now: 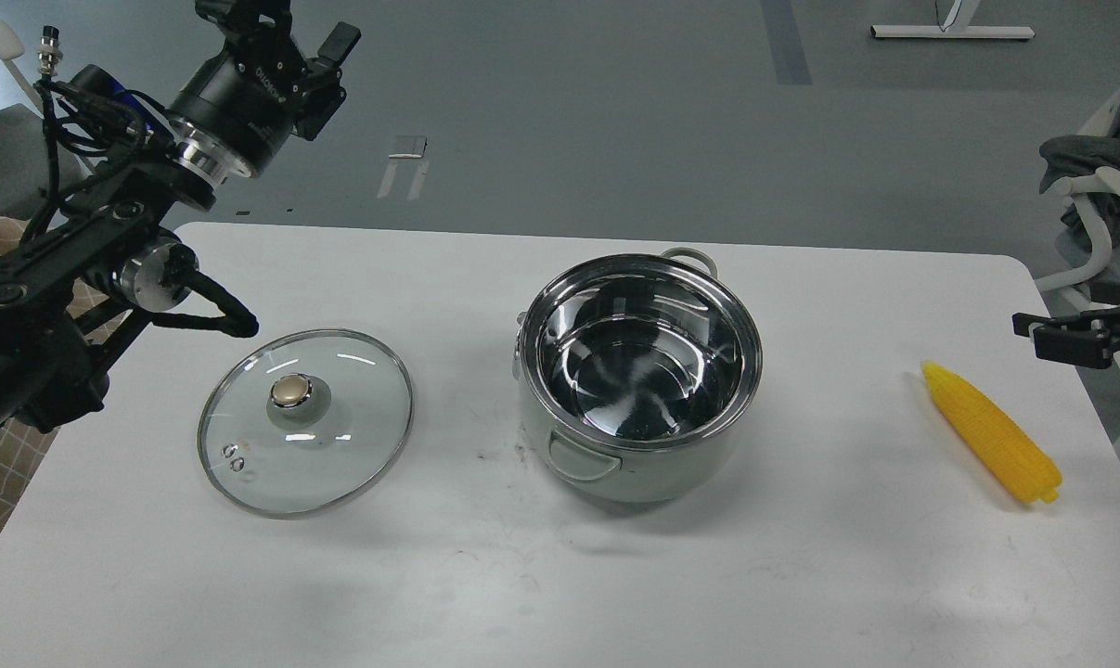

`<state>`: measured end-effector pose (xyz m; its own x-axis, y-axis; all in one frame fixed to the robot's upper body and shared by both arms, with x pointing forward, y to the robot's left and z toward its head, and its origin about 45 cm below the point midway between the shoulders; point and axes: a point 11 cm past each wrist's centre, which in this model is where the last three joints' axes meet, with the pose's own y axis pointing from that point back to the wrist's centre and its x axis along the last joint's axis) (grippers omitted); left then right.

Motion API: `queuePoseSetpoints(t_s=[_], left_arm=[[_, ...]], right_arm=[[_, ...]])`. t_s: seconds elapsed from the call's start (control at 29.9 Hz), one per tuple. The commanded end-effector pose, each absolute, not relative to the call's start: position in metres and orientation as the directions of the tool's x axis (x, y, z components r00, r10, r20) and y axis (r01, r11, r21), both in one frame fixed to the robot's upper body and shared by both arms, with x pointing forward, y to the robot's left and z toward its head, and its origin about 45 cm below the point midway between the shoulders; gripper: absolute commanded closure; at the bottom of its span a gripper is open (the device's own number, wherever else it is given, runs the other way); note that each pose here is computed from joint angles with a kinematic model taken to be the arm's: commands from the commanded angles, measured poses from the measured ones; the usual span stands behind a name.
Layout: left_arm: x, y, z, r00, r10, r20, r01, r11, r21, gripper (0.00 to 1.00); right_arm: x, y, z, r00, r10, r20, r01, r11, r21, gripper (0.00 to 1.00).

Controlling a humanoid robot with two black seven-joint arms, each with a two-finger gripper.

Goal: Open pot and put corn in
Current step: 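Reach the right gripper down and grasp the yellow corn cob, then lift the corn cob and carry it over the open pot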

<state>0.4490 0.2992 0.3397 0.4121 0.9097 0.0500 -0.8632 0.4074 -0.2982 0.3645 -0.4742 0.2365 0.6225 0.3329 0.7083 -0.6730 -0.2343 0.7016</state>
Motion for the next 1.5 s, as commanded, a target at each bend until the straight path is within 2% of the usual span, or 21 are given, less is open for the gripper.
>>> queuePoseSetpoints(t_s=[0.0, 0.2, 0.33, 0.37, 0.43, 0.53, 0.57, 0.6, 0.67, 0.84, 1.07, 1.14, 1.17, 1.34, 1.47], left_arm=[[0.448, 0.296, 0.34, 0.421, 0.906, 0.049, -0.859, 0.415, -0.301, 0.05], [0.445, 0.292, 0.34, 0.434, 0.9, 0.047, -0.852, 0.427, -0.302, 0.05], [0.445, 0.291, 0.34, 0.435, 0.899, 0.048, -0.851, 0.428, -0.303, 0.05], [0.445, 0.291, 0.341, 0.438, 0.898, 0.048, -0.85, 0.431, -0.304, 0.05], [0.444, 0.29, 0.341, 0.439, 0.897, 0.048, -0.849, 0.432, -0.305, 0.05], [0.444, 0.291, 0.342, 0.44, 0.897, 0.05, -0.848, 0.433, -0.306, 0.05], [0.444, 0.29, 0.343, 0.443, 0.895, 0.051, -0.846, 0.436, -0.307, 0.05], [0.444, 0.291, 0.343, 0.44, 0.896, 0.052, -0.847, 0.434, -0.307, 0.05], [0.443, 0.29, 0.343, 0.444, 0.894, 0.052, -0.845, 0.437, -0.308, 0.05], [0.442, 0.288, 0.344, 0.45, 0.892, 0.05, -0.842, 0.442, -0.31, 0.05], [0.441, 0.287, 0.345, 0.453, 0.89, 0.051, -0.839, 0.444, -0.313, 0.05], [0.441, 0.285, 0.345, 0.456, 0.889, 0.048, -0.838, 0.447, -0.314, 0.05], [0.441, 0.285, 0.345, 0.456, 0.889, 0.048, -0.838, 0.447, -0.314, 0.05], [0.442, 0.282, 0.345, 0.459, 0.887, 0.044, -0.836, 0.449, -0.317, 0.05], [0.442, 0.282, 0.345, 0.462, 0.886, 0.044, -0.835, 0.451, -0.317, 0.05]], right_arm=[[0.351, -0.479, 0.205, 0.668, 0.331, 0.666, -0.633, -0.217, 0.743, 0.0], [0.339, -0.472, 0.169, 0.681, 0.353, 0.641, -0.601, -0.23, 0.765, 0.0], [0.337, -0.472, 0.152, 0.693, 0.366, 0.621, -0.585, -0.217, 0.781, 0.04], [0.337, -0.471, 0.149, 0.692, 0.372, 0.618, -0.583, -0.216, 0.783, 0.08], [0.337, -0.465, 0.14, 0.694, 0.381, 0.611, -0.572, -0.224, 0.789, 0.1], [0.334, -0.466, 0.134, 0.704, 0.38, 0.6, -0.562, -0.218, 0.798, 0.3], [0.332, -0.466, 0.132, 0.707, 0.383, 0.595, -0.557, -0.217, 0.802, 0.44], [0.332, -0.466, 0.132, 0.708, 0.386, 0.592, -0.554, -0.216, 0.804, 0.5], [0.329, -0.468, 0.13, 0.711, 0.398, 0.58, -0.545, -0.209, 0.812, 0.76], [0.33, -0.469, 0.134, 0.694, 0.405, 0.596, -0.56, -0.216, 0.8, 0.93], [0.347, -0.458, 0.182, 0.619, 0.415, 0.667, -0.614, -0.275, 0.74, 0.94], [0.357, -0.451, 0.216, 0.566, 0.425, 0.707, -0.647, -0.303, 0.7, 0.93], [0.358, -0.451, 0.216, 0.565, 0.425, 0.707, -0.647, -0.303, 0.7, 0.93], [0.382, -0.418, 0.286, 0.477, 0.425, 0.769, -0.682, -0.372, 0.629, 0.93], [0.391, -0.39, 0.308, 0.442, 0.441, 0.781, -0.666, -0.422, 0.615, 0.92]])
